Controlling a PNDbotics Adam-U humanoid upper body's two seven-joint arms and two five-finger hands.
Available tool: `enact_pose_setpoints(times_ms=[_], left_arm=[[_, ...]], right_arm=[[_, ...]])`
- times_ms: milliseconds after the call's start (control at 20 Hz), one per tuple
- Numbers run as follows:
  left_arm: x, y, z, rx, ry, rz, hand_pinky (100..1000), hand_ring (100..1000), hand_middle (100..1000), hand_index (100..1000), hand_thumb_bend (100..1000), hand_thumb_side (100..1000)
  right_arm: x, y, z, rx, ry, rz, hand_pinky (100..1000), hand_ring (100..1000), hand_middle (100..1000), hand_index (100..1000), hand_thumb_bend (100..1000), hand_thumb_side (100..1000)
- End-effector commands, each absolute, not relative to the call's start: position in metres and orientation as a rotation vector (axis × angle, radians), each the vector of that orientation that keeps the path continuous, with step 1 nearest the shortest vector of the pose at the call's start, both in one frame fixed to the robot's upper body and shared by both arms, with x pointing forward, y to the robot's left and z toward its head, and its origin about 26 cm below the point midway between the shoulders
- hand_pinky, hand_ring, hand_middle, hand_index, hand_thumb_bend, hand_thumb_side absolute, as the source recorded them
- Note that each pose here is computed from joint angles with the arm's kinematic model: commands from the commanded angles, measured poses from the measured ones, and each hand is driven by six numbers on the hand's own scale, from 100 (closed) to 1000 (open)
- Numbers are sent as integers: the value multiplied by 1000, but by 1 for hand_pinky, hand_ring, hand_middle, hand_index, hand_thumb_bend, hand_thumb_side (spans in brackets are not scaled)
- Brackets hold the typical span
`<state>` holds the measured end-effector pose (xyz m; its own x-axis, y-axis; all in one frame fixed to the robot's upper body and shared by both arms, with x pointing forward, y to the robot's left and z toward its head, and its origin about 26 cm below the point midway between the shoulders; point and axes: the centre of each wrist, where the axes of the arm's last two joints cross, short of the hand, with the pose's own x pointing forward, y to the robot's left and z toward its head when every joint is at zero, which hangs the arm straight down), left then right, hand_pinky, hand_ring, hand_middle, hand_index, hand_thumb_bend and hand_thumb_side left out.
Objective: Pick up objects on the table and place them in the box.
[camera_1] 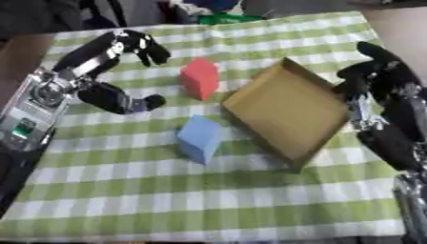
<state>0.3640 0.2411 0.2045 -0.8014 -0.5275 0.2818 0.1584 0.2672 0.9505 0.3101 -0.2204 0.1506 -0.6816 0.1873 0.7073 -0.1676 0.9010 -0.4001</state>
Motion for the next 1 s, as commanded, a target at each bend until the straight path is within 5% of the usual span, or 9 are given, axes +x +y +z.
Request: enact_pose_setpoints(times_ms=[50,350,1000], left_arm=[[369,239,214,332,-1895,-1747,669,696,661,814,468,357],[378,224,211,284,-1742,-1970,710,709,679,825,508,280],[388,209,201,184,-1572,-2154,725,724,702,835,606,306]], right_arm=[[310,-221,156,-18,-2266,587,827,585,623,915,100,519],[310,-221,156,-15,-2265,590,828,585,623,915,100,518],[310,-220,155,-14,-2262,591,828,585,623,915,100,519]])
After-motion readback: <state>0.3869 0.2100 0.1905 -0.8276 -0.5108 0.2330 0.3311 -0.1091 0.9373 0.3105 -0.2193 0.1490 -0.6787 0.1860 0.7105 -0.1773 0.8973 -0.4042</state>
